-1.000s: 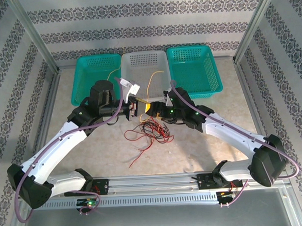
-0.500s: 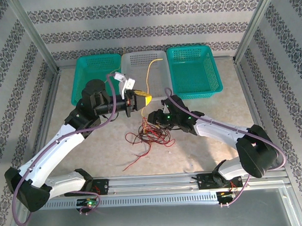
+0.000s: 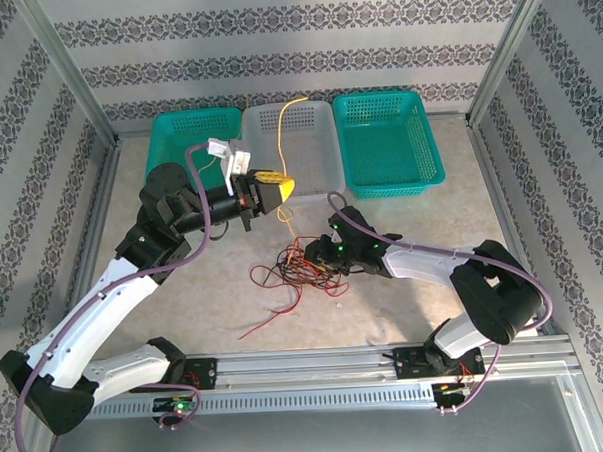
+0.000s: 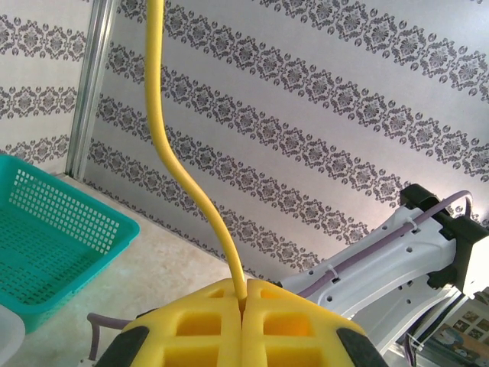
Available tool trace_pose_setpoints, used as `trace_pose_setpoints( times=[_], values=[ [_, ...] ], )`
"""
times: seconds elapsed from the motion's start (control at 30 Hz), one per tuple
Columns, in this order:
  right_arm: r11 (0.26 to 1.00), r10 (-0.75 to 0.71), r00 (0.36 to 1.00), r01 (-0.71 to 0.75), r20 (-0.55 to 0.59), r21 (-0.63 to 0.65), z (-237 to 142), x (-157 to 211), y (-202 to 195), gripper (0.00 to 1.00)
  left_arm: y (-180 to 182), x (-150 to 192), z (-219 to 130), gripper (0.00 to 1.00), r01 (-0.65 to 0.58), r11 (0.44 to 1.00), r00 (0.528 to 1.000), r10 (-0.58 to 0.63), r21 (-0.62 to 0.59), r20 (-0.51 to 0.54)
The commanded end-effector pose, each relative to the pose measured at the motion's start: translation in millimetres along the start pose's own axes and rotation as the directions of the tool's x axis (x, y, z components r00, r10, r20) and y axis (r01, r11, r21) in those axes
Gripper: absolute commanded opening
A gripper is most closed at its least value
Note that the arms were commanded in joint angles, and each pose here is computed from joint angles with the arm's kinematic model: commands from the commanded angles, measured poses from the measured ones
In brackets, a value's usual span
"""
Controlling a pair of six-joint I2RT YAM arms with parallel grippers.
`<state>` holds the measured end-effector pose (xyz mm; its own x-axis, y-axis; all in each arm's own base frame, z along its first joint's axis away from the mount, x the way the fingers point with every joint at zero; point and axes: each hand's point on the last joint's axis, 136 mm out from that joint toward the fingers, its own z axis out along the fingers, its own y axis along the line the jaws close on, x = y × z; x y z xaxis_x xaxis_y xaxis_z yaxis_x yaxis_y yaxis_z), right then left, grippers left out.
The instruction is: Untangle the cables
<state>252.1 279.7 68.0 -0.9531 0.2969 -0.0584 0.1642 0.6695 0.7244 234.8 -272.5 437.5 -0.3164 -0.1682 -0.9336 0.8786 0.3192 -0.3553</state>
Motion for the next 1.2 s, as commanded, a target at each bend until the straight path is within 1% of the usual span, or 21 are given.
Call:
trace_pose_setpoints(
  times=[0.0, 0.07, 0.17, 0.27, 0.33, 0.4, 0.43, 0.5, 0.53, 0.57, 0.67, 0.73, 0.8, 0.9, 1.07, 1.13, 1.17],
  values=[
    [1.0, -0.001, 1.0, 0.001, 0.029, -0.007, -2, -4, -1, 0.31, -15, -30, -14, 0.0, -0.054, 0.998, 0.995, 0.052, 0.018, 0.089],
    [1.0, -0.013, 0.999, 0.013, 0.04, 0.0, -8, -4, -1, 0.31, -18, -34, -17, 0.0, -0.059, 0.998, 0.993, 0.057, 0.018, 0.104],
    [0.998, -0.054, 0.997, 0.055, 0.051, -0.007, -21, -1, 7, 0.32, -16, -33, -16, 0.0, -0.059, 0.998, 0.994, 0.057, 0.014, 0.094],
    [0.991, -0.134, 0.987, 0.134, 0.092, 0.006, -46, 3, 23, 0.37, -13, -27, -14, 0.0, -0.054, 0.998, 0.996, 0.053, 0.01, 0.078],
    [0.98, -0.198, 0.971, 0.194, 0.135, 0.048, -66, 3, 32, 0.44, -12, -25, -14, 0.0, -0.049, 0.999, 0.996, 0.048, 0.012, 0.072],
    [0.966, -0.258, 0.949, 0.247, 0.181, 0.082, -87, 2, 41, 0.56, -11, -23, -13, 0.0, -0.044, 0.999, 0.996, 0.043, 0.014, 0.074],
    [0.961, -0.277, 0.94, 0.267, 0.198, 0.075, -93, 2, 47, 0.61, -11, -24, -13, 0.0, -0.042, 0.999, 0.996, 0.04, 0.018, 0.079],
    [0.948, -0.31, 0.922, 0.319, 0.234, -0.003, -96, 5, 70, 0.72, -12, -26, -12, 0.0, -0.038, 0.999, 0.996, 0.035, 0.031, 0.087],
    [0.942, -0.323, 0.917, 0.336, 0.233, -0.018, -94, 7, 77, 0.75, -13, -27, -10, 0.0, -0.037, 0.999, 0.995, 0.033, 0.039, 0.091],
    [0.938, -0.338, 0.914, 0.348, 0.223, -0.007, -90, 7, 81, 0.76, -14, -29, -9, 0.0, -0.035, 0.998, 0.995, 0.03, 0.047, 0.096],
    [0.94, -0.342, 0.921, 0.335, 0.189, 0.07, -69, -2, 79, 0.71, -17, -35, -9, 0.0, -0.045, 0.997, 0.994, 0.039, 0.058, 0.104],
    [0.945, -0.326, 0.928, 0.316, 0.18, 0.083, -53, -8, 75, 0.66, -19, -38, -10, 0.0, -0.056, 0.997, 0.993, 0.05, 0.052, 0.107],
    [0.954, -0.296, 0.94, 0.284, 0.169, 0.093, -39, -12, 66, 0.46, -21, -41, -12, 0.0, -0.059, 0.997, 0.993, 0.054, 0.049, 0.105],
    [0.962, -0.259, 0.955, 0.242, 0.142, 0.125, -25, -13, 49, 0.29, -20, -42, -15, 0.0, -0.072, 0.997, 0.993, 0.07, 0.021, 0.09],
    [0.974, -0.167, 0.979, 0.145, 0.118, 0.176, -12, -8, 0, 0.16, -2, -52, -24, 0.0, -0.076, 0.993, 0.99, 0.086, -0.094, 0.111],
    [0.982, -0.112, 0.987, 0.092, 0.117, 0.165, -11, -3, -20, 0.14, 10, -58, -28, 0.0, -0.062, 0.986, 0.99, 0.08, -0.154, 0.119],
    [0.985, -0.098, 0.988, 0.079, 0.123, 0.151, -11, -2, -24, 0.15, 20, -61, -31, 0.0, -0.053, 0.974, 0.989, 0.081, -0.22, 0.121]
  ],
)
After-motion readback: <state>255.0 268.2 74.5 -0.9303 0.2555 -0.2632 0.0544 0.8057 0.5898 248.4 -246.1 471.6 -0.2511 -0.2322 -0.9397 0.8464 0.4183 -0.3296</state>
